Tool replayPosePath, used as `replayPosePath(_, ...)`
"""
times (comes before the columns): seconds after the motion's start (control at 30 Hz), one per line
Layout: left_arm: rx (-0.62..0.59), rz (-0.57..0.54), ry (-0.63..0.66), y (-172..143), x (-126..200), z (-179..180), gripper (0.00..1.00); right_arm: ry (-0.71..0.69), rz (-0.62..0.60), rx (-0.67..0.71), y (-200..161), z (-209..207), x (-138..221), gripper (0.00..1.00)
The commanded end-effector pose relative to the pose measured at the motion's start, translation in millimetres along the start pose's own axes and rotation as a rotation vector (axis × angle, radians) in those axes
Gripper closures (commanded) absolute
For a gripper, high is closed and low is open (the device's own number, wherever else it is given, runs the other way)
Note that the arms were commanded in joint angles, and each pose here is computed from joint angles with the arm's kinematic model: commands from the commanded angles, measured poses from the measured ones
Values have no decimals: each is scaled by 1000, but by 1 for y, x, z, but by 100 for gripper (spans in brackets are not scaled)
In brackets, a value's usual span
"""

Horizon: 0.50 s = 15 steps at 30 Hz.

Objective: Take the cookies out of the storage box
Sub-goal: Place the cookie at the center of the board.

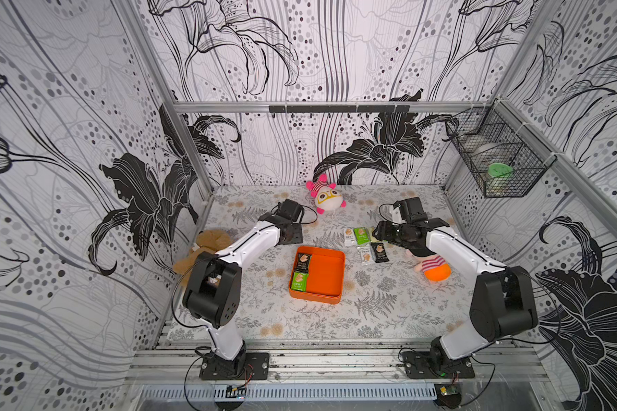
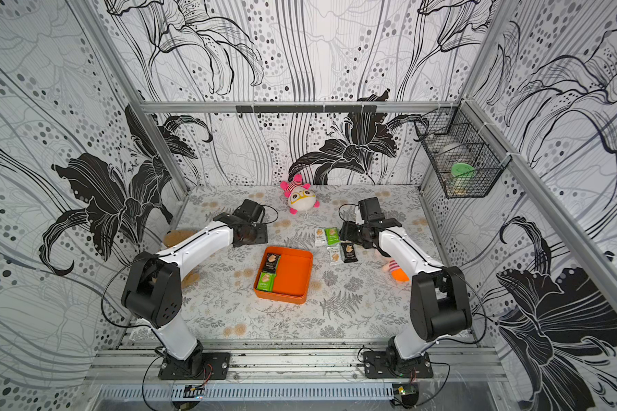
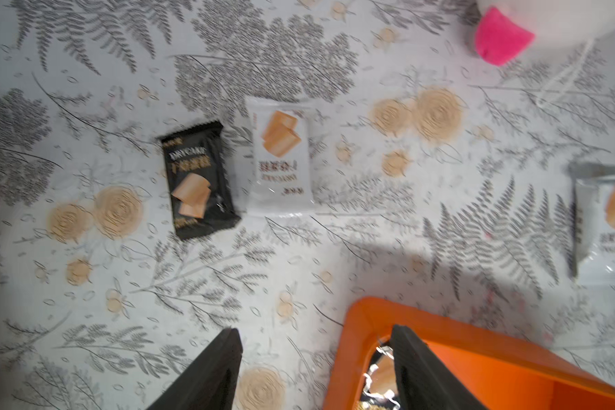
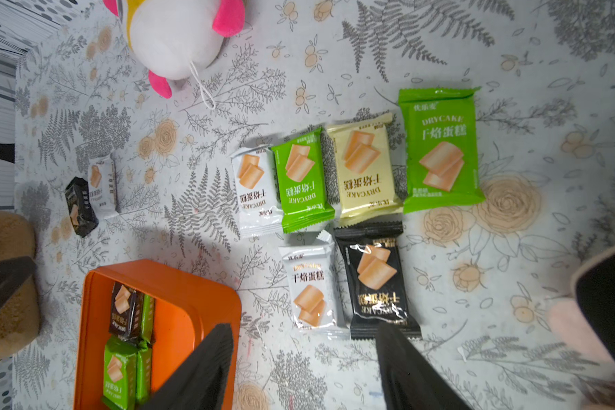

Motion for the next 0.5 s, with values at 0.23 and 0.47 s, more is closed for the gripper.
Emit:
replayPosePath(0.23,-34,-17,20,-47,17,-36,29,16,11,35,-32,1,24,30)
replayPosePath(0.47,-113,-3,137,-59,6,-45,28,-9,-16,57,-36,-1,40,30)
Point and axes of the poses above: each gripper's point midway between its finger pads, its own x axis back along the fingers, its own z axis along the line the jaws close on, y = z × x, the point moved 3 cm from there along x, back along the fingers, and after that the axes turned 14 degrees about x, right-handed, at the moved point
